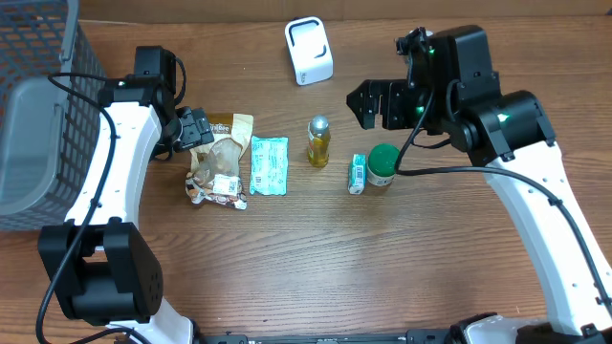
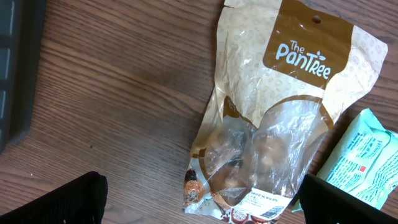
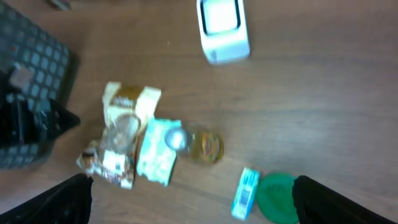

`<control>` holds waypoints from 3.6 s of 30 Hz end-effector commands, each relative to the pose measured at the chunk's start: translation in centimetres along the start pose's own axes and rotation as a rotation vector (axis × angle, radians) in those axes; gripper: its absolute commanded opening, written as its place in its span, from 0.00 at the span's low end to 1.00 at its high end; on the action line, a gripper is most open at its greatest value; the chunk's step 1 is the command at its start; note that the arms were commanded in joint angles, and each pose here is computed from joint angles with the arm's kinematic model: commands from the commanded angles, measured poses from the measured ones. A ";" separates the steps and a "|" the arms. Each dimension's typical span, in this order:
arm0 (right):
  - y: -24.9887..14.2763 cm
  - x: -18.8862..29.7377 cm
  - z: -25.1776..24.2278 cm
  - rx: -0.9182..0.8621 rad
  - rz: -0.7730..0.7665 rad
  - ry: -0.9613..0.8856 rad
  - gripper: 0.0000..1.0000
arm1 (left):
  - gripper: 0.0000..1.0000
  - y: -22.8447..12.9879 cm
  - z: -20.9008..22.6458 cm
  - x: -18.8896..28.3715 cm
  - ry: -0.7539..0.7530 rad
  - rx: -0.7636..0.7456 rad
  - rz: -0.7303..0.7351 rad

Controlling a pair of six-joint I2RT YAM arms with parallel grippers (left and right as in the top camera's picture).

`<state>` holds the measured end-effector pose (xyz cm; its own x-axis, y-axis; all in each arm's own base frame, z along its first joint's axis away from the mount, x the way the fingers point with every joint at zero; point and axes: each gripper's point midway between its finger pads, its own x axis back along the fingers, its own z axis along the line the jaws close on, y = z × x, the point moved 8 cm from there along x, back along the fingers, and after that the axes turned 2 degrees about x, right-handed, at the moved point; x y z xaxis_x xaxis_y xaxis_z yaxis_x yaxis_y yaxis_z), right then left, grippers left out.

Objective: Scan the item barcode
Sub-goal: 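Move the right gripper over the yellow bottle near the scanner, then lower the right gripper and grasp the yellow bottle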

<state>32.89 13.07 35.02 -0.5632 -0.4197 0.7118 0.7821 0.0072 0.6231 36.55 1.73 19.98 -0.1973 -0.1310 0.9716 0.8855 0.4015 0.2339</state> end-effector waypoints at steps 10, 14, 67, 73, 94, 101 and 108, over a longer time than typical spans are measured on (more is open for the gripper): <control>6.0 8.0 2.9 0.063 -0.133 -0.018 1.00 | 0.99 -0.1 0.2 -0.5 0.017 0.008 0.013; 5.5 4.3 2.0 0.039 -0.010 -0.047 0.96 | 1.00 -0.1 0.2 -0.5 0.017 0.008 0.013; 0.4 -14.1 1.7 0.032 0.299 -0.213 0.98 | 1.00 -0.1 0.2 -0.5 0.017 0.008 0.013; 0.2 -15.4 2.9 0.054 0.289 -0.187 0.97 | 1.00 -0.1 0.2 -0.5 0.017 0.008 0.013; -4.5 -18.7 3.2 0.091 0.397 -0.196 0.96 | 1.00 -0.1 0.2 -0.5 0.017 0.008 0.013; -4.9 -18.9 3.0 0.091 0.407 -0.200 0.90 | 1.00 -0.1 0.2 -0.5 0.017 0.008 0.013; -5.0 -19.6 3.0 0.093 0.384 -0.190 0.87 | 1.00 -0.1 0.2 -0.5 0.017 0.008 0.013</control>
<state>39.14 23.83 19.02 -0.2756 -0.1895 0.9424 0.9243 0.2170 0.3139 36.55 1.73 19.98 -0.1973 -0.1310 0.9716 0.8855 0.4015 0.2339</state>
